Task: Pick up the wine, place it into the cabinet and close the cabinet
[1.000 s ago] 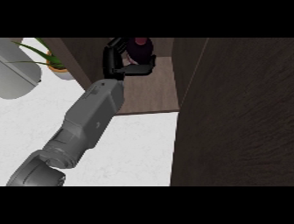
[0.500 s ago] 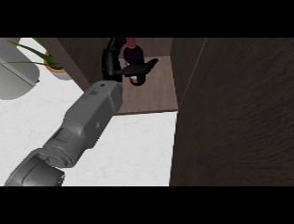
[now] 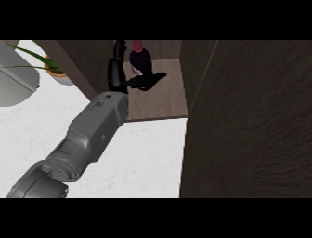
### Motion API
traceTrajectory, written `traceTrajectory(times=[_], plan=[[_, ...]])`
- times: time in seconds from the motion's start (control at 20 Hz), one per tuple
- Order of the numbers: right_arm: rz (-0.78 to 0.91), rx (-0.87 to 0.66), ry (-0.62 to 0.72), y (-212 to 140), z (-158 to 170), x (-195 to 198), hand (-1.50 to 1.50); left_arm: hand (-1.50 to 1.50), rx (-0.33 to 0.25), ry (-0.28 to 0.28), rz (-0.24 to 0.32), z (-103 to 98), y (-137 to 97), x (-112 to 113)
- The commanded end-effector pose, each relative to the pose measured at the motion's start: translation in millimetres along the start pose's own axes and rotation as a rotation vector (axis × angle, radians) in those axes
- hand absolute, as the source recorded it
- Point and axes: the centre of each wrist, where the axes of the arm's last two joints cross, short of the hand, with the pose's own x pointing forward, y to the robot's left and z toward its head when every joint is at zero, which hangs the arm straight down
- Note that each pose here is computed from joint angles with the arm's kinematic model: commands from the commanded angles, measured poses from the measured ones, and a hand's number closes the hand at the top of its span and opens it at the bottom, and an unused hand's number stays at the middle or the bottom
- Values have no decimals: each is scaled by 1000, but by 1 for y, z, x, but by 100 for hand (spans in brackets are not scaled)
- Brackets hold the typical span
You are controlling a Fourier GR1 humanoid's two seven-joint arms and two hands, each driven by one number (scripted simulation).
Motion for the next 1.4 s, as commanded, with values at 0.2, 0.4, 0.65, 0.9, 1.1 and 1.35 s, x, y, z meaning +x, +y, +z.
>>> traceTrajectory(times=[0.2,0.4,0.65,0.9,1.1,1.35], plan=[[-23,1,-23,3,6,2,-150,-150,49,-22,26,-1,11,-5],[-18,21,-22,-3,-1,-2,-150,-150,26,-21,29,10,21,-22],[-10,25,-18,-2,0,2,-150,-150,-22,-64,80,2,26,-16],[-28,17,-26,1,14,4,-150,-150,-65,-35,77,5,23,-17],[-15,13,-36,4,1,1,-150,-150,-89,-37,118,12,8,-16],[-24,20,-7,9,7,5,-150,-150,-104,-26,165,29,21,-38]])
